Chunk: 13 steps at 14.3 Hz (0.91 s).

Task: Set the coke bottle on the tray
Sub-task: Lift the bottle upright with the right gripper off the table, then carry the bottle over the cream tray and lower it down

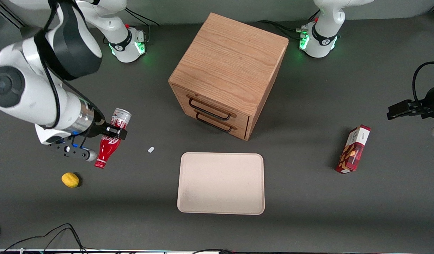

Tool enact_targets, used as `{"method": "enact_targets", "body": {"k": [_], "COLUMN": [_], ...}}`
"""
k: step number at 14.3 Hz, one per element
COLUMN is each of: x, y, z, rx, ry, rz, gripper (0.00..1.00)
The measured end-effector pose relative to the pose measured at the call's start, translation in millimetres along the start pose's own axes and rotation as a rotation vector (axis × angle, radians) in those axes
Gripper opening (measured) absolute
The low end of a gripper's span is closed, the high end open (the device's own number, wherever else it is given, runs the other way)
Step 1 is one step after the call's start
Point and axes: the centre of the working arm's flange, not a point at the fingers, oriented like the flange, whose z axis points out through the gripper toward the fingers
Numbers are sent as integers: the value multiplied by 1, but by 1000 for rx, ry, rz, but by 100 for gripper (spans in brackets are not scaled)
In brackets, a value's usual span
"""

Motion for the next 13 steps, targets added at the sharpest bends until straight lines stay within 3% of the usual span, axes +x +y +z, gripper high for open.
{"method": "enact_targets", "body": {"k": [3,6,9,13], "x": [2,24,46,62], "y": [-49,-93,-115,-114], "z": [14,102,228,342], "rx": [71,124,137,86], "ry": [10,-23,-78,-46], "rz": [-92,-133,-132,-152], "gripper": [54,54,54,54]}}
